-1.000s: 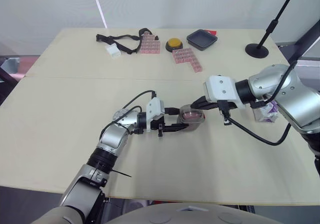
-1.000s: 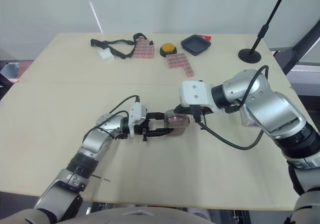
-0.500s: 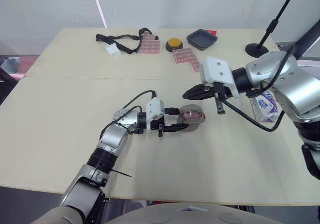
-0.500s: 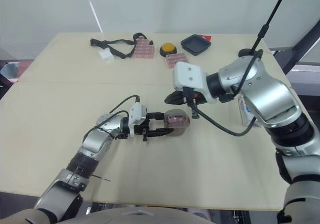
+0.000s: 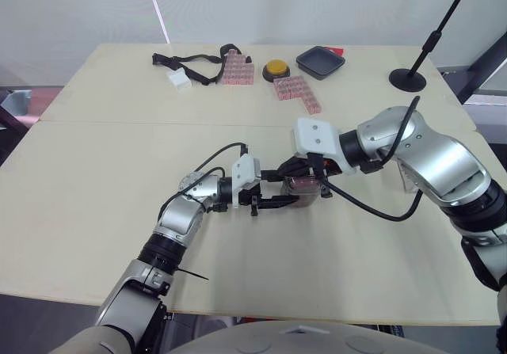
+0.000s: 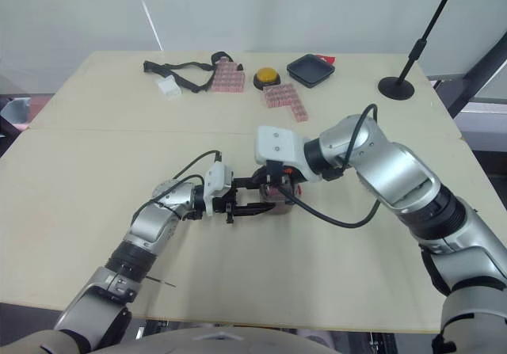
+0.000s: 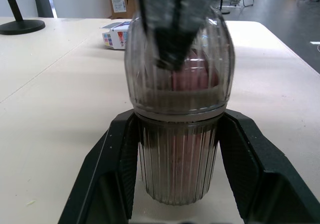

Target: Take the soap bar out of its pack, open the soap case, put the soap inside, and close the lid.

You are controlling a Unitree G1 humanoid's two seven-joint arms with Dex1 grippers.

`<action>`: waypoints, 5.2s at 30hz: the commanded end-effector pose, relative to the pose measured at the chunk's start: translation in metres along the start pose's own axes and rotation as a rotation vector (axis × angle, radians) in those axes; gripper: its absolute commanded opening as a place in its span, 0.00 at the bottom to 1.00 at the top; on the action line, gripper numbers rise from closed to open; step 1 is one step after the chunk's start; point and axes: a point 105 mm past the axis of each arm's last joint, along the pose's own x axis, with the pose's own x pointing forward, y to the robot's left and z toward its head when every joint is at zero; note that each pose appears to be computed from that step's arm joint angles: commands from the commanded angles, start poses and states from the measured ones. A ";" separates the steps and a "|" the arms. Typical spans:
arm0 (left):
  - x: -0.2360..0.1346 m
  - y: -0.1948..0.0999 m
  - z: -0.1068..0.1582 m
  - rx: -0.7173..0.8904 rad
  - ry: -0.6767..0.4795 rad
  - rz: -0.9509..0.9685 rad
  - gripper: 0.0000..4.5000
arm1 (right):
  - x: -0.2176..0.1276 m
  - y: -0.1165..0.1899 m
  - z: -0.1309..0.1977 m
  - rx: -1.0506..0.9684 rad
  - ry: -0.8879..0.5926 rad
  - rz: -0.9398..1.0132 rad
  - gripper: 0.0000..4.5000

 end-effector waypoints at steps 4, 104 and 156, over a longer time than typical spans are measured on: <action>0.000 0.001 0.006 0.023 -0.008 0.006 0.42 | -0.006 0.002 -0.006 -0.053 0.084 0.008 0.00; -0.001 0.001 0.005 0.032 -0.005 0.002 0.42 | -0.053 0.000 -0.030 0.152 -0.183 -0.134 1.00; -0.003 0.003 0.005 0.024 0.003 0.008 0.42 | -0.048 0.000 -0.037 0.158 -0.156 -0.087 0.43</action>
